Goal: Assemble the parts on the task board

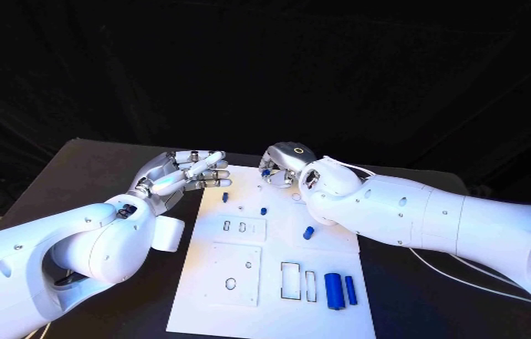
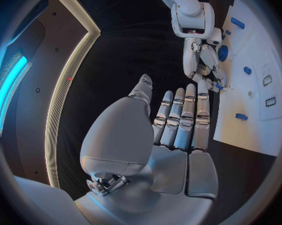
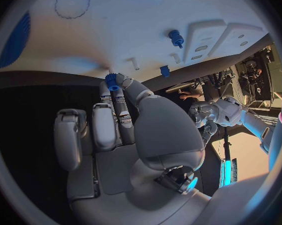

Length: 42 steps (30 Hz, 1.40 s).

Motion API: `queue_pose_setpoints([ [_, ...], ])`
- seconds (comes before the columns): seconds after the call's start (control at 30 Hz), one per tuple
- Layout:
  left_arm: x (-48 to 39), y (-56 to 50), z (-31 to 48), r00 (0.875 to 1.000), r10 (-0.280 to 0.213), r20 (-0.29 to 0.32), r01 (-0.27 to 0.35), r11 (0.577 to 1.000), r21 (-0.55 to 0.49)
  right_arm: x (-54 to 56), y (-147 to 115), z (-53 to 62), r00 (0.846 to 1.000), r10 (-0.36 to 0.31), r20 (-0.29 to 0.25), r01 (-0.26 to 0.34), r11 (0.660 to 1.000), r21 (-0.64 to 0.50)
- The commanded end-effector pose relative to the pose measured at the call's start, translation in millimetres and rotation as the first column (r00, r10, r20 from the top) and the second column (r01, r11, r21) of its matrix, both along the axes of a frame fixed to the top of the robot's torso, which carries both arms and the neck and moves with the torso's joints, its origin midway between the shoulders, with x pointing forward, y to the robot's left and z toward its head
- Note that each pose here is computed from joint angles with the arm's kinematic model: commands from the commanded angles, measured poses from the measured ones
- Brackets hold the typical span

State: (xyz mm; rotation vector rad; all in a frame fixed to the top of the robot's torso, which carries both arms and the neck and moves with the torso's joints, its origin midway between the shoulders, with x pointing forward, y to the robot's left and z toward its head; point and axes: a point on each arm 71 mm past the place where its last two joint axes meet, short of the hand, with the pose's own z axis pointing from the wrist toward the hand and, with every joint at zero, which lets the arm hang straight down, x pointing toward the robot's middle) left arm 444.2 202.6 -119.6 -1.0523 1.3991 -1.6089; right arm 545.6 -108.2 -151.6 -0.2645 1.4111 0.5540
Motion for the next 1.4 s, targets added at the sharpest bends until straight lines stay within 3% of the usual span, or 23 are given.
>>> queue_pose_setpoints([
  [0.03, -0.8, -2.6, 1.9, 1.0, -0.02, 0.005, 0.02, 1.0, -0.01, 0.3, 1.0, -3.1, 1.0, 0.006, -0.017, -0.007, 1.0, -0.013],
  [0.7, -0.4, -2.1, 3.7, 1.0, -0.023, 0.006, 0.023, 1.0, -0.009, 3.7, 0.8, -6.1, 1.0, -0.012, -0.028, 0.012, 1.0, -0.027],
  [1.03, 1.2, 2.6, 3.7, 1.0, -0.01, 0.006, 0.01, 1.0, -0.005, -10.6, -16.9, 0.1, 1.0, -0.003, -0.023, 0.003, 1.0, 0.01],
  [1.2, 2.3, 6.0, 3.5, 1.0, -0.001, 0.004, 0.001, 1.0, -0.005, -18.6, -41.7, 9.2, 0.998, -0.021, -0.057, 0.024, 0.998, 0.062],
  [1.4, 3.3, 8.7, 3.3, 1.0, 0.002, 0.001, -0.002, 1.0, -0.005, -23.1, -88.9, 18.5, 0.981, -0.077, -0.18, 0.106, 0.982, 0.155],
])
